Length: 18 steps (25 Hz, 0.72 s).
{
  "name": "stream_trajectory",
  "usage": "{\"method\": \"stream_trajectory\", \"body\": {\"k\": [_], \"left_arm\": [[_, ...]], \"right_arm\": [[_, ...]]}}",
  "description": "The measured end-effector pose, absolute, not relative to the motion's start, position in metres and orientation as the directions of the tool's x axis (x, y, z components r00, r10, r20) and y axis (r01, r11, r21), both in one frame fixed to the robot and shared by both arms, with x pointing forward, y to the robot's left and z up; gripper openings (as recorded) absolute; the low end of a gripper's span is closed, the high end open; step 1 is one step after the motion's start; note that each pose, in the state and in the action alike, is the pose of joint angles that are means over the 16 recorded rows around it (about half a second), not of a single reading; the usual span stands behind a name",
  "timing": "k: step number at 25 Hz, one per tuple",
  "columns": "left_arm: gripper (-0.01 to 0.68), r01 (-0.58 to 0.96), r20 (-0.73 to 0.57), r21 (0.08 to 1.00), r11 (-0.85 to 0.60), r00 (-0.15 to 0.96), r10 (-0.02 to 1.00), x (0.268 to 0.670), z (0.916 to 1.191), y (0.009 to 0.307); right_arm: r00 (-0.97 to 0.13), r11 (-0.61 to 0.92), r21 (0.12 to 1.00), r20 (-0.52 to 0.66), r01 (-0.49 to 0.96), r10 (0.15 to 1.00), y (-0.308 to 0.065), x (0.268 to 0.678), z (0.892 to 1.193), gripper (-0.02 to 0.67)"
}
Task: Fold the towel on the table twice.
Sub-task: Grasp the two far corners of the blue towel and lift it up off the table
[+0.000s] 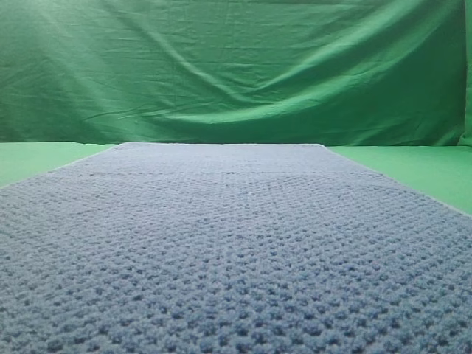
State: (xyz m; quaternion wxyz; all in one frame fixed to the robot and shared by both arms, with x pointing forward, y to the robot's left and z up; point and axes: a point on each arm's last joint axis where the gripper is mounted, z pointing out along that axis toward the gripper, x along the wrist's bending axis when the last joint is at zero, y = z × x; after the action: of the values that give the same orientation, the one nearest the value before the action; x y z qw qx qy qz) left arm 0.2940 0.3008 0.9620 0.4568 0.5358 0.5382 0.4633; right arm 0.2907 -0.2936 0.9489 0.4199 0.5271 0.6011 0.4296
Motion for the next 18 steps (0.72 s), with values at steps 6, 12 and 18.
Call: {"method": "stream_trajectory", "body": {"k": [6, 12, 18], "left_arm": [[0.000, 0.041, -0.014, 0.999, 0.015, -0.023, 1.000, 0.295, 0.972, 0.302], [0.000, -0.047, -0.048, 0.998, 0.047, -0.034, 0.998, 0.295, 0.980, 0.303], [0.000, -0.093, -0.123, 0.988, 0.120, -0.032, 0.992, 0.295, 0.984, 0.304]], "right_arm": [[-0.086, 0.071, 0.971, -0.053, 0.228, 0.995, -0.294, 0.292, 0.952, 0.000], [-0.074, 0.025, 0.992, -0.015, 0.123, 0.997, -0.294, 0.294, 0.962, 0.000], [-0.060, -0.056, 0.998, 0.055, -0.026, 0.997, -0.295, 0.295, 0.976, 0.000]]}}
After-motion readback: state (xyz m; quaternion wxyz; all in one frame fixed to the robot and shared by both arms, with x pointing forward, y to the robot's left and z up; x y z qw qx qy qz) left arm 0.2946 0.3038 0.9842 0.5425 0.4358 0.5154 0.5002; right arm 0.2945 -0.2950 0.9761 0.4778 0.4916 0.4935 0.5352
